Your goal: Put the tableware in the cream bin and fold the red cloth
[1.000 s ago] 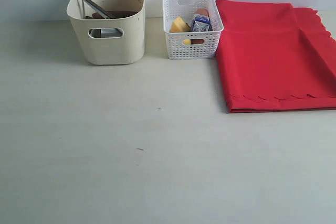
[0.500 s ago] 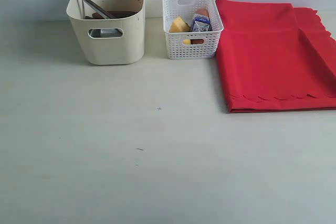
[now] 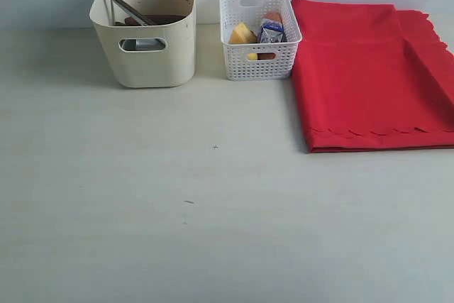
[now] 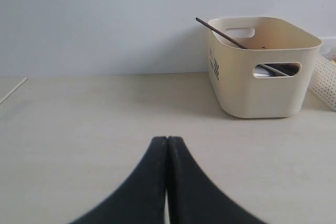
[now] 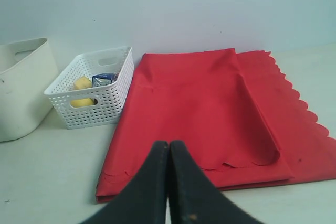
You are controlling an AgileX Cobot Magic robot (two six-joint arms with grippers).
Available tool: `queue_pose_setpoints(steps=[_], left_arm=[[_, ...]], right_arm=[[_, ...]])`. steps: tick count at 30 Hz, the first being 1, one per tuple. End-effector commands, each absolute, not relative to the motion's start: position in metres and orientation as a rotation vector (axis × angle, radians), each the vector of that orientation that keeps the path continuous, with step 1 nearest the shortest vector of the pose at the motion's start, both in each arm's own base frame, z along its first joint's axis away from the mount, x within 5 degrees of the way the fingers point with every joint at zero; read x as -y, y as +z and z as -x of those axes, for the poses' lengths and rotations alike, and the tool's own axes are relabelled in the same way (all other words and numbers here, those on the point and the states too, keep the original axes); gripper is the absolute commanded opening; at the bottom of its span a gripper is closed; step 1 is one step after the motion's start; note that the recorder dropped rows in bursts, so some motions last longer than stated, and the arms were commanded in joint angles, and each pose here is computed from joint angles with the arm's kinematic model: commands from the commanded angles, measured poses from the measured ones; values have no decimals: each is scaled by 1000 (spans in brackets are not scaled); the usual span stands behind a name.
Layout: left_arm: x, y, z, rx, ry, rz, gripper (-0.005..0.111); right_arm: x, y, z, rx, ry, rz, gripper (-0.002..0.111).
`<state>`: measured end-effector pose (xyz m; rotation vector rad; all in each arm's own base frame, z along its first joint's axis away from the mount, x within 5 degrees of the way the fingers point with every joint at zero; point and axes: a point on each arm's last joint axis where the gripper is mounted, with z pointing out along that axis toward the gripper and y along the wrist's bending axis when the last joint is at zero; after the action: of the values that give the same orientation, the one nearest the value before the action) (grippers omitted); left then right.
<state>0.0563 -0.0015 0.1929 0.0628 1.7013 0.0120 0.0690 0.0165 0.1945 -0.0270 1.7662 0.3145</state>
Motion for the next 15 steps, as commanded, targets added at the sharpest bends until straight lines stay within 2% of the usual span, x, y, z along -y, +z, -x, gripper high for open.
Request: queue_pose_setpoints(steps=[1, 15], left_arm=[[1, 194, -56, -1692, 13, -58, 0], [1, 194, -56, -1692, 13, -58, 0]], right_arm=[[-16, 194, -69, -1756, 321, 22, 0], [-13, 198, -65, -1702, 283, 3, 0]])
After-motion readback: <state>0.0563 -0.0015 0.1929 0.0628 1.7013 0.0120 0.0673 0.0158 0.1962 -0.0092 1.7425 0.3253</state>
